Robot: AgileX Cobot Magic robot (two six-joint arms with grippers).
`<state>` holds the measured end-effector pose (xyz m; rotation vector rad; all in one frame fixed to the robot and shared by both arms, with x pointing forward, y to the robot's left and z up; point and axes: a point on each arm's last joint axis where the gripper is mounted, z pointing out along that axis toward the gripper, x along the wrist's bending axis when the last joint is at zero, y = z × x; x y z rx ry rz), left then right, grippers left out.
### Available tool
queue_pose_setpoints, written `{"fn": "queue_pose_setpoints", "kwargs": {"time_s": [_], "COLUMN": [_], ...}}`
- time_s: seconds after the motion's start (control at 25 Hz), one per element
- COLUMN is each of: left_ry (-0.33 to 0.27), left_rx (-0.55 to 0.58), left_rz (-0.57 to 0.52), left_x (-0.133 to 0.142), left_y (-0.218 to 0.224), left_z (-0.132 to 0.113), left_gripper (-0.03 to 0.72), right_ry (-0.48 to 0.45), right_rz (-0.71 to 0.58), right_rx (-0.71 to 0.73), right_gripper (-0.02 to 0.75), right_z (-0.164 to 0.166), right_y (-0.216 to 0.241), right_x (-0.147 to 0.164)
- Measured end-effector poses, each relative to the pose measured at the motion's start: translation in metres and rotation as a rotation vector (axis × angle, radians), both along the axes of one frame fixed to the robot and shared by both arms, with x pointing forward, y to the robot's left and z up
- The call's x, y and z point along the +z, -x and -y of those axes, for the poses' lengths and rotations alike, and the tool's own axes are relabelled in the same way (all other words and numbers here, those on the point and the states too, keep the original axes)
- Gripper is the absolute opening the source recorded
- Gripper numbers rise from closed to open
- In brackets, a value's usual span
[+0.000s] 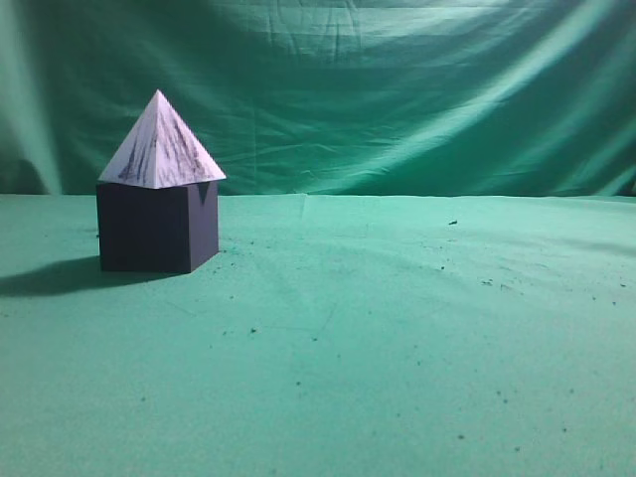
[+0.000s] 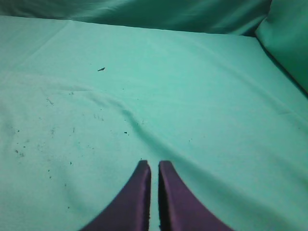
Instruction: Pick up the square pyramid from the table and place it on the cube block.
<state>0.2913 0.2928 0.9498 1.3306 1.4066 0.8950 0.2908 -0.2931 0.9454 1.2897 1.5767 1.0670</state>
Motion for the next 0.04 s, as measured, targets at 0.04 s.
{"fn": "queue_pose_setpoints", "kwargs": {"time_s": [0.04], "left_ry": [0.0], "left_rx": [0.0], "left_rz": [0.0], "left_x": [0.0], "left_y": [0.0], "left_z": [0.0], "left_gripper": [0.0], "right_ry": [0.0], "right_rz": [0.0], "right_rx": [0.0], "right_gripper": [0.066], "right_z": [0.0], "right_y": [0.0], "right_x": [0.0]}}
